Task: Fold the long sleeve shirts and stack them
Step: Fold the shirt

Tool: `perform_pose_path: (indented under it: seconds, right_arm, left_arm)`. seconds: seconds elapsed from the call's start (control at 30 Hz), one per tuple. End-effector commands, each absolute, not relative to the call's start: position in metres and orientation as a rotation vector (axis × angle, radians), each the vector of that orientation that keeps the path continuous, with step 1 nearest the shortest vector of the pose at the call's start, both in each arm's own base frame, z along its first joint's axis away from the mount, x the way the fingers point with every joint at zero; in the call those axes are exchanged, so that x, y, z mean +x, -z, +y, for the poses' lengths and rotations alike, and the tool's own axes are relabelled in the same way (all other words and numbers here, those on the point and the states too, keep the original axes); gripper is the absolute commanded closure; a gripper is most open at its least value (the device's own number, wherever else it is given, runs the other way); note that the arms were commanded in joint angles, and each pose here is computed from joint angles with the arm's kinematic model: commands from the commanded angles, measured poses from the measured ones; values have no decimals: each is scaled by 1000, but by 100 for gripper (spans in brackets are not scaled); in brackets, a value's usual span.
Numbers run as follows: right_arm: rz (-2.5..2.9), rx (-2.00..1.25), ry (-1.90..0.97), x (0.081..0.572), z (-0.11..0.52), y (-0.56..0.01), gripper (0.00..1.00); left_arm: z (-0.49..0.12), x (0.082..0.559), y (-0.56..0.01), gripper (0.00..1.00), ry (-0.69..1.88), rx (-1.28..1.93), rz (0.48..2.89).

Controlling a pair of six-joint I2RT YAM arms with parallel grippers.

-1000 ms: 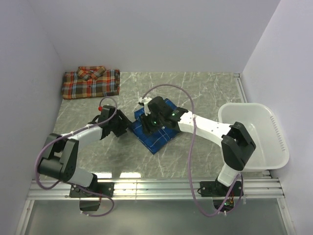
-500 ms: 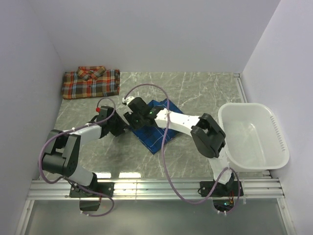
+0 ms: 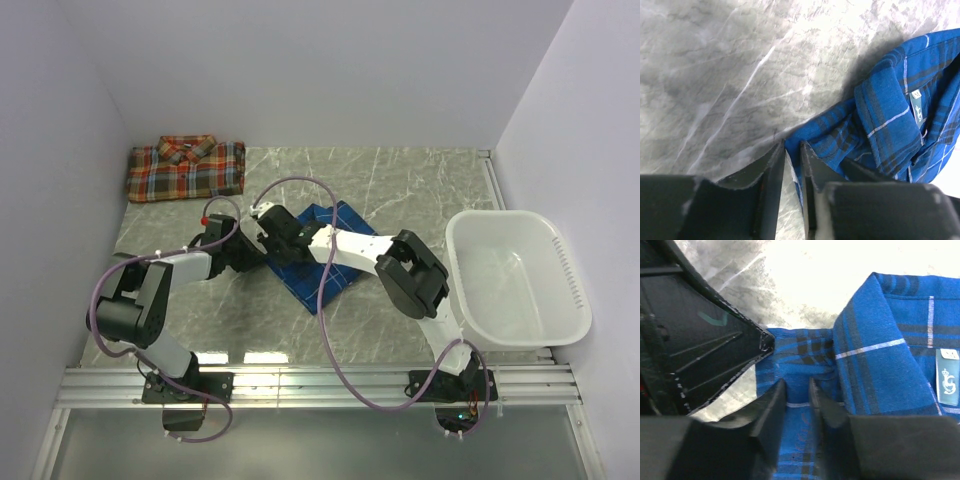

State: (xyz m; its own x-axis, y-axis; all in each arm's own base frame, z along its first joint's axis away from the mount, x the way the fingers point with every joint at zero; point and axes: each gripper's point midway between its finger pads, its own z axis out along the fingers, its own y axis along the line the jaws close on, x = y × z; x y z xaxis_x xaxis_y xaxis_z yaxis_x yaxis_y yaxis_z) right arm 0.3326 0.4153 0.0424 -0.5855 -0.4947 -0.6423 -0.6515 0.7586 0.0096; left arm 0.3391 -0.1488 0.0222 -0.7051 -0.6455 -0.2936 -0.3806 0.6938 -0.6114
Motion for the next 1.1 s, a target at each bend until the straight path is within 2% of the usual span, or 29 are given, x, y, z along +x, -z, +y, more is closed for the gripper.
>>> perform_pose_path:
  seconds: [0.0,0.17,0.23,0.27,0.47,0.73,0.83,0.93,1.03,1.07]
  right_arm:
    - [2265,-829,-356,339,428,-54,73]
    - [2259,-834,-393,335,431,-59,94]
    - [2246,-826,-408,334,432,-67,96]
    - [2240,-827,-417,334,433,-69,98]
    - [2177,-806,-494,330,436,-101,99]
    - [2177,-874,-593,314,444,-99,100]
    - [2191,-880,-607,311,446,-90,98]
    - [2233,-892,-577,314,448,-73,88]
    - [2244,-894,-573,315,448,-67,76]
    - [2232,-890,-577,315,448,-74,67]
  left_arm:
    - [-143,317,8,74,647,-813,2510]
    - [-146,316,13,89,660,-811,2518]
    - [-146,316,13,97,662,-812,2516]
    - [-146,316,12,98,662,-811,2513]
    - [-145,316,10,99,660,-809,2502]
    - [-145,317,8,99,665,-812,2494]
    - [-145,317,8,99,669,-813,2493]
    - [-146,317,6,97,681,-819,2482]
    - [-144,318,2,88,675,-836,2465]
    - [-142,320,0,85,665,-839,2456]
